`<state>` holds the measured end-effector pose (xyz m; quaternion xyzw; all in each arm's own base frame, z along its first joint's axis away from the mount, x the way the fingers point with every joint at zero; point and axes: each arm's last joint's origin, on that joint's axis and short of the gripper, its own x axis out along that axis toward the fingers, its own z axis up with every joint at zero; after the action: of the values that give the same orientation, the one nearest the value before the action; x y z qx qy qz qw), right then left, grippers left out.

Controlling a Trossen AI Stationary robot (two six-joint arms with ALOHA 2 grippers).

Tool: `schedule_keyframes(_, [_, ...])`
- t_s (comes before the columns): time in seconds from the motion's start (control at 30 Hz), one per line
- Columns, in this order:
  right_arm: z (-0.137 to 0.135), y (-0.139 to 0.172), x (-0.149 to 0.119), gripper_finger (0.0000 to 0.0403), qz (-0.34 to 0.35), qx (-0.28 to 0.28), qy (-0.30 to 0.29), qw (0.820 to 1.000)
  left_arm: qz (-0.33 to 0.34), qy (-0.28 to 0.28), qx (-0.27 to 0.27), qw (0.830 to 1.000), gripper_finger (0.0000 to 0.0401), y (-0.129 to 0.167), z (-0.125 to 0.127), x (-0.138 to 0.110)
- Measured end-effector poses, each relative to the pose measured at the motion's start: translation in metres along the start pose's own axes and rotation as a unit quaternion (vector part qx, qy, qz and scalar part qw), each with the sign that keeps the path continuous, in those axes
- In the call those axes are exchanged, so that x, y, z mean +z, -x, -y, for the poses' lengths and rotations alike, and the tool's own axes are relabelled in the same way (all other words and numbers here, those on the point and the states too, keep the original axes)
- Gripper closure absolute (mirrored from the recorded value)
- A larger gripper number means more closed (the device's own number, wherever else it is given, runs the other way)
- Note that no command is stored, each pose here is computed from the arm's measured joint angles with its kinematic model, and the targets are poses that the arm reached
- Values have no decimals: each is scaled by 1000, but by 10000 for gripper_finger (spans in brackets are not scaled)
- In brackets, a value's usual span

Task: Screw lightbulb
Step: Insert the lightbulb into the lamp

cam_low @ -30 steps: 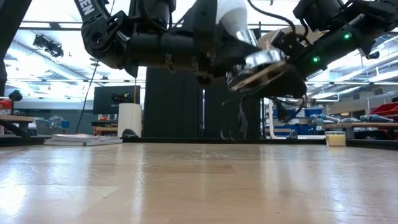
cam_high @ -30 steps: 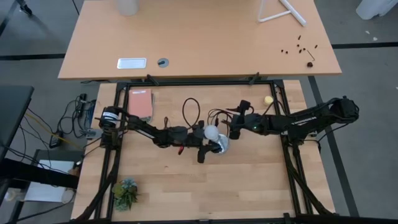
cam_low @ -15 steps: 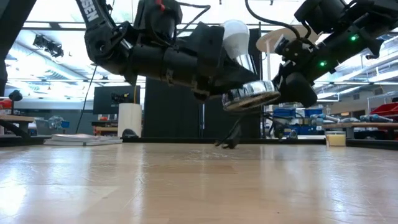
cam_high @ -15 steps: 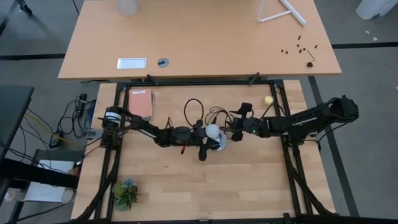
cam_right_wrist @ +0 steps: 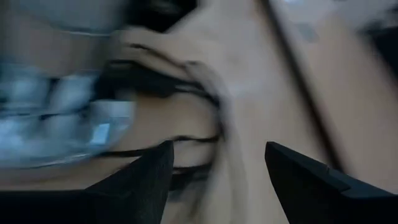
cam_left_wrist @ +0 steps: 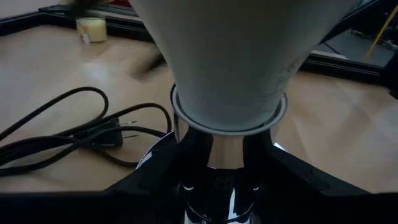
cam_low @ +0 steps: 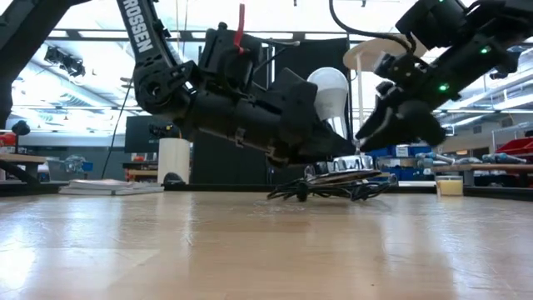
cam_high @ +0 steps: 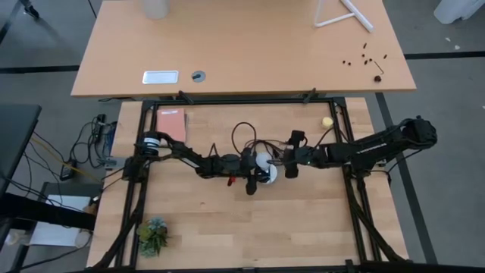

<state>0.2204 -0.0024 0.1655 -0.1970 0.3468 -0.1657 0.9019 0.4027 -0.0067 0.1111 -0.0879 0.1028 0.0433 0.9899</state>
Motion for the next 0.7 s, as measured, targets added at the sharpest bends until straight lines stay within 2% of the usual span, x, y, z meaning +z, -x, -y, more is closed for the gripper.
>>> schedule_keyframes(0.13, [-11,3,-6,143,-20,104,-17,994,6,4,-9,1000,208,0,1,2])
schedule_keyframes(0.33, [-20,4,-15,146,-63,131,-15,989,-5,19,-39,999,208,0,1,1])
schedule_keyframes(0.47, [-23,-1,-20,147,-85,120,11,989,-15,21,-44,999,208,0,1,-1])
schedule_keyframes(0.7, [-25,-18,-32,150,-140,33,43,989,-67,12,-34,997,208,1,0,-11])
